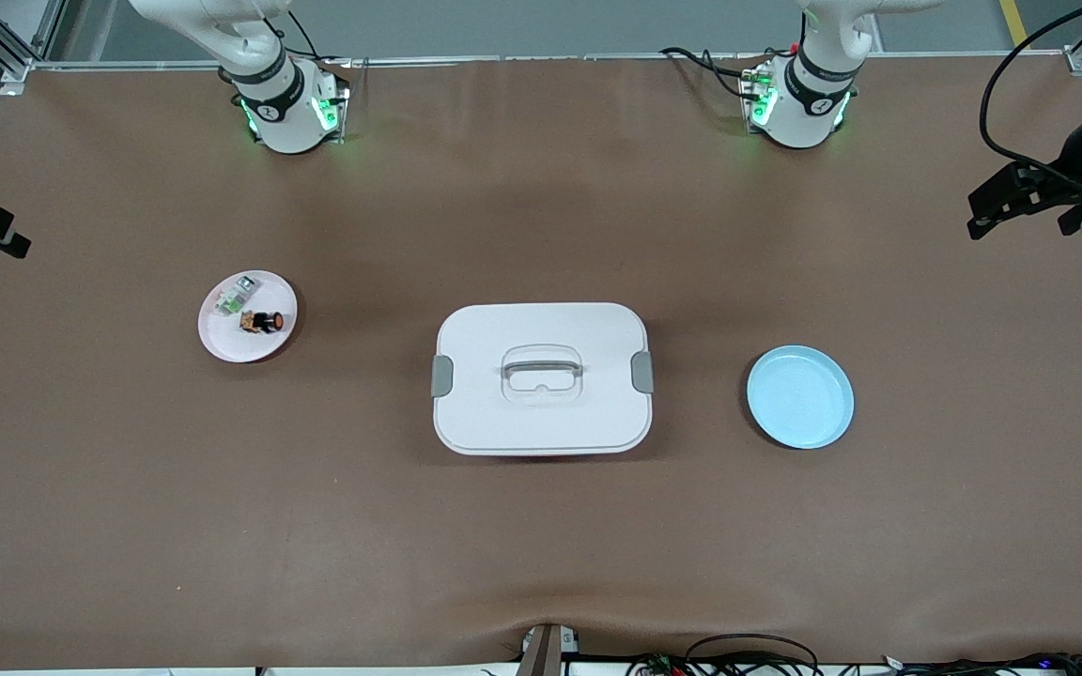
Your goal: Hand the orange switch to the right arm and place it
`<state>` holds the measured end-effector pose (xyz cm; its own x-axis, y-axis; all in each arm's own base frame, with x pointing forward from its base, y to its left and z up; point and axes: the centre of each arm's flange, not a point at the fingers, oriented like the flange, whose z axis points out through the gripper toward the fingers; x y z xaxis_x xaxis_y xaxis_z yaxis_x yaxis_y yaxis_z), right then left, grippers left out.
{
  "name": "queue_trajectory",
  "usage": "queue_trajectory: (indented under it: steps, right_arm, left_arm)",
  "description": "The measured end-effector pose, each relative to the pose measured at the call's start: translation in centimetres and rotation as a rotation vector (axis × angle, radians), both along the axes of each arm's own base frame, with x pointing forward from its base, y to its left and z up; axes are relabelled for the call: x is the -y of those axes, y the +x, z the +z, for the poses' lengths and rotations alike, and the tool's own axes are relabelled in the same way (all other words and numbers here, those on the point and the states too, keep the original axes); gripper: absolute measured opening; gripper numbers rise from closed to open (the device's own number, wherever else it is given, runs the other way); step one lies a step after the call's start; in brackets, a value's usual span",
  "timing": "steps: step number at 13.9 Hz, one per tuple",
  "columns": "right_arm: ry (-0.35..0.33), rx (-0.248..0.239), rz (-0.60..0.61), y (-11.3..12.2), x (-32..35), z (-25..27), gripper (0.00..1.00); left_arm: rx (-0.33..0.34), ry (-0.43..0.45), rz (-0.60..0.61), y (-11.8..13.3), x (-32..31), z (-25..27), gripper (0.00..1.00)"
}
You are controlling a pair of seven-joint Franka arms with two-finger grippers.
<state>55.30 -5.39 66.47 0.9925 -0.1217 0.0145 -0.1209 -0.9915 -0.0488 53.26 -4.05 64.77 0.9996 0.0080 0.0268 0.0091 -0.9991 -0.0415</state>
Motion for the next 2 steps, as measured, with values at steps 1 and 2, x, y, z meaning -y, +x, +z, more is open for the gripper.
queue_trajectory:
  steps: [1, 2]
  right_arm:
    - [0.0, 0.0, 0.0, 0.0, 0.0, 0.0, 1.0]
    - [0.0, 0.0, 0.0, -0.01, 0.0, 0.01, 1.0]
  left_arm:
    - [0.001, 0.0, 0.0, 0.0, 0.0, 0.04, 1.0]
    - [0.002, 0.0, 0.002, 0.01, -0.1, 0.08, 1.0]
